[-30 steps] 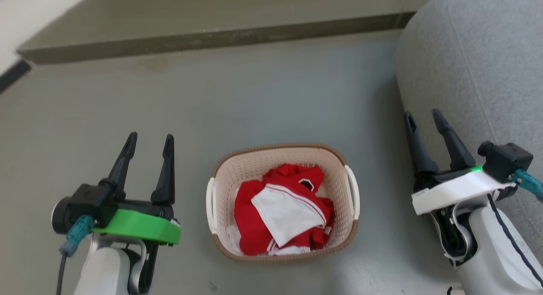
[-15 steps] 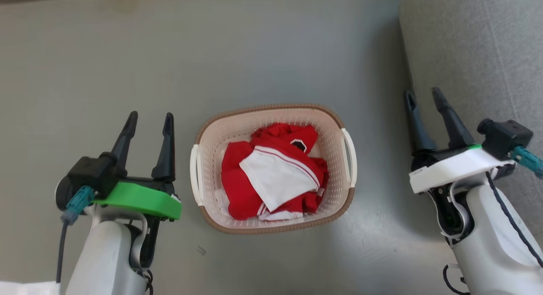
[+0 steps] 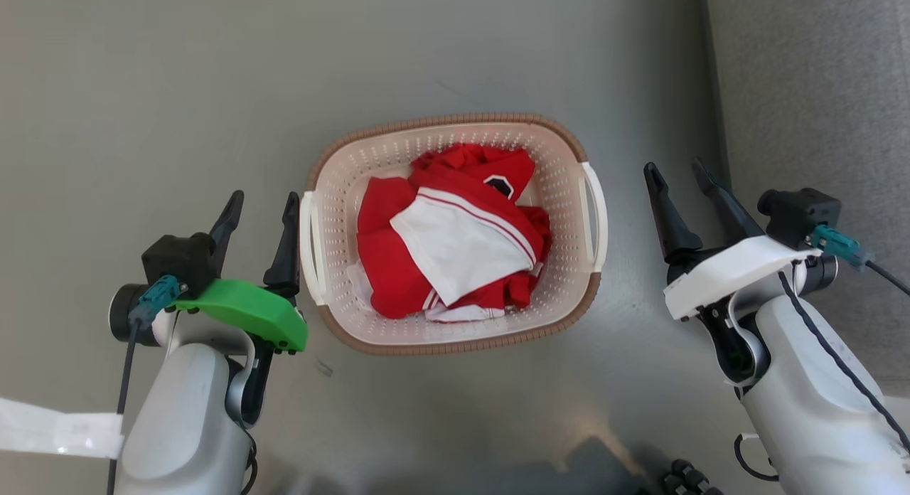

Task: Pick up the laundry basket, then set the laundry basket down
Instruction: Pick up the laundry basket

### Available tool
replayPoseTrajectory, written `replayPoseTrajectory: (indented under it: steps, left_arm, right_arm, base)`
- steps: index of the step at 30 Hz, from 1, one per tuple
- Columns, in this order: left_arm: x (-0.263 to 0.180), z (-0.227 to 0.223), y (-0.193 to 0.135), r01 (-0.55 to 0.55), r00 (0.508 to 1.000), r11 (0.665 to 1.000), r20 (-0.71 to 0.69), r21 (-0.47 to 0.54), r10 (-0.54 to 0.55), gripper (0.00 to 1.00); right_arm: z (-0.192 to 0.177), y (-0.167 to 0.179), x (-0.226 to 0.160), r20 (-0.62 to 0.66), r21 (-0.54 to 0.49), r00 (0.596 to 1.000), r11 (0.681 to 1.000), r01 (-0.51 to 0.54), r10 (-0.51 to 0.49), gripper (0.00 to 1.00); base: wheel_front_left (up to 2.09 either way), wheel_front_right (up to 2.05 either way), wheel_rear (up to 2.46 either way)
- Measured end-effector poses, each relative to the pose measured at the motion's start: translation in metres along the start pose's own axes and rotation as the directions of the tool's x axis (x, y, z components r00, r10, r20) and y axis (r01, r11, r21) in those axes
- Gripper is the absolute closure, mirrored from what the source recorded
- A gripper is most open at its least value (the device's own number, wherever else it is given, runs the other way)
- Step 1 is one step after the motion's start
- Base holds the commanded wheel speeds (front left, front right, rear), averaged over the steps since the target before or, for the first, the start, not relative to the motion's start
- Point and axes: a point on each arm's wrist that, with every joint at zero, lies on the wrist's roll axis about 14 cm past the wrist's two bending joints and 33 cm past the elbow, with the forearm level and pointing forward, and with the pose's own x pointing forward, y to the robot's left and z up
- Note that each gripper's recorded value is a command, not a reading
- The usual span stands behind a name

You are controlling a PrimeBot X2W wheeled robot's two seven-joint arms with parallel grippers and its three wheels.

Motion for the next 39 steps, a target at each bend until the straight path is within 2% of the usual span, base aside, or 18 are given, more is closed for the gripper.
replayPoseTrajectory:
  steps: [12,17,29,39]
  left_arm:
    - [0.026,-0.056,0.015,-0.021,0.984,0.999,-0.176,-0.03,0.015,0.0]
    - [0.032,-0.079,0.023,-0.034,0.967,0.999,-0.252,-0.037,0.024,0.0]
    - [0.045,-0.113,0.033,-0.053,0.94,0.996,-0.341,-0.065,0.028,0.0]
    - [0.046,-0.147,0.038,-0.064,0.894,0.995,-0.448,-0.076,0.023,0.0]
  right_arm:
    - [-0.063,-0.015,0.02,-0.191,0.021,0.981,0.999,0.032,-0.027,0.0]
    - [-0.081,-0.018,0.032,-0.246,0.018,0.969,0.999,0.03,-0.025,0.0]
    - [-0.121,-0.015,0.053,-0.362,-0.005,0.932,1.0,-0.01,0.007,0.0]
    - [-0.15,-0.014,0.061,-0.448,0.013,0.894,1.0,-0.006,0.011,0.0]
  base:
    - [0.0,0.0,0.0]
    - [0.0,0.0,0.0]
    - [0.0,0.0,0.0]
    - [0.0,0.0,0.0]
